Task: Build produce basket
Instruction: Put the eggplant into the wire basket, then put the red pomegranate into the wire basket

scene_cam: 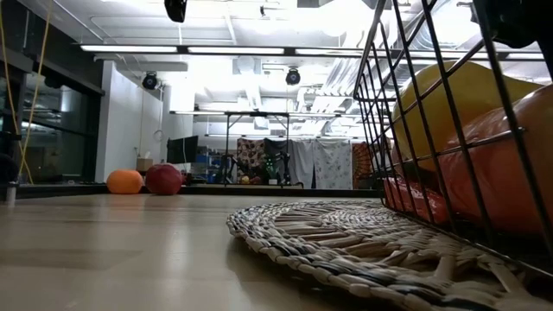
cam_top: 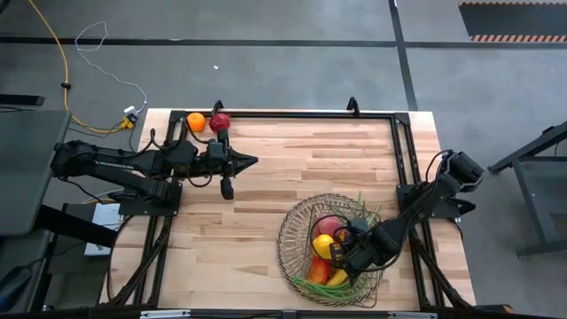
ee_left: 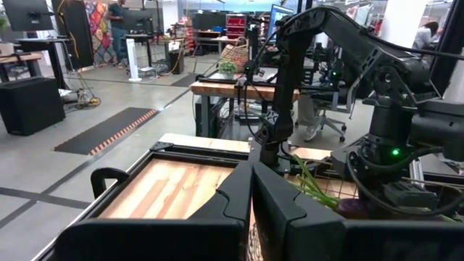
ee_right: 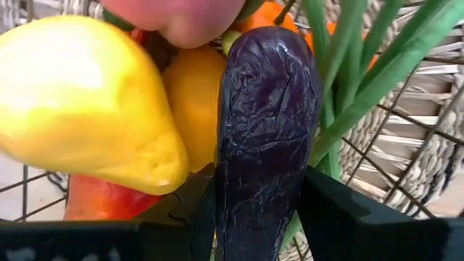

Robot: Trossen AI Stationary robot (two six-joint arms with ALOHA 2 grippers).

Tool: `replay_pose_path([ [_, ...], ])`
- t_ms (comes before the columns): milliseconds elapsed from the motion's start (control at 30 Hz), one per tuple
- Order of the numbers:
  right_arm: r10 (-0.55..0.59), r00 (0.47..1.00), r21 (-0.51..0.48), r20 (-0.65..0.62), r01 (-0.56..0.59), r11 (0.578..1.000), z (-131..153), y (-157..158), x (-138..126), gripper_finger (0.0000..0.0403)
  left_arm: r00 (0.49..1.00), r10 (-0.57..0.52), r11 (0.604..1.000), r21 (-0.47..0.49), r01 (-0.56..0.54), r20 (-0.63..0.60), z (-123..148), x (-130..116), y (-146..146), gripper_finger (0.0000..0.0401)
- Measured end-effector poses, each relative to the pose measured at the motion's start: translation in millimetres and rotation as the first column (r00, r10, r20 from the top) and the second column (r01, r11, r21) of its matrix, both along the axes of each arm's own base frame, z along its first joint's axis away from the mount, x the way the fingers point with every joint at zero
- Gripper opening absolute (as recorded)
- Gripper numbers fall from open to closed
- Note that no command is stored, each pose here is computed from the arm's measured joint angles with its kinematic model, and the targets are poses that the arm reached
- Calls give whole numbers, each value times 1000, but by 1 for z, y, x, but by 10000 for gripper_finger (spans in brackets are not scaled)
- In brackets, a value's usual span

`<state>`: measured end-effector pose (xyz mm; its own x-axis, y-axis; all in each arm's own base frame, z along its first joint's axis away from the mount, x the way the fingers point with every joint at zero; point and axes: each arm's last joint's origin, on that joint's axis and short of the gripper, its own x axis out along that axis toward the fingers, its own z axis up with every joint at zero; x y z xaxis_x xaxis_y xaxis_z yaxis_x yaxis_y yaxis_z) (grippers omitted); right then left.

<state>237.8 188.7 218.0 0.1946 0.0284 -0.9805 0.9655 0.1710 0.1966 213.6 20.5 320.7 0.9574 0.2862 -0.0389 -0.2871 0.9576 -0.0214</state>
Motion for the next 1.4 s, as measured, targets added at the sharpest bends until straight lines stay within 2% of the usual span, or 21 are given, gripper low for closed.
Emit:
replay_pose_path([
  [200, -34, 999, 3, -8, 34, 999, 0, 0, -1, 171, 1000, 22, 1000, -1, -22, 1, 0, 0, 1, 3],
  [500, -33, 999, 7, -24, 33, 999, 0, -1, -2, 269, 1000, 23, 1000, -17, -23, 6, 0, 0, 1, 3],
  [667, 37, 999, 53, -40, -35, 998, 7, -2, -5, 305, 1000, 23, 1000, -17, -23, 6, 0, 0, 1, 3],
  [800, 70, 997, 73, 27, -72, 995, 25, -9, -11, 309, 1000, 23, 1000, -17, -23, 6, 0, 0, 1, 3],
  [933, 114, 978, 28, 173, -120, 992, 52, -24, -19, 310, 1000, 27, 1000, -17, -27, 6, 0, 0, 1, 3],
  [1067, 218, 929, -29, 300, -219, 975, 79, -44, -27, 310, 1000, 27, 999, -20, -27, 7, 0, 0, 1, 3],
  [1167, 308, 880, -99, 361, -293, 951, 95, -62, -32, 310, 1000, 14, 997, -72, -12, 28, 1, 0, 0, 3],
  [1300, 486, 776, -244, 401, -421, 874, 111, -92, -30, 310, 996, -64, 986, -149, 72, 55, 1, 0, -2, 3],
  [1400, 609, 665, -369, 432, -486, 793, 122, -114, -21, 310, 988, -132, 965, -215, 147, 84, 3, -1, -4, 3],
])
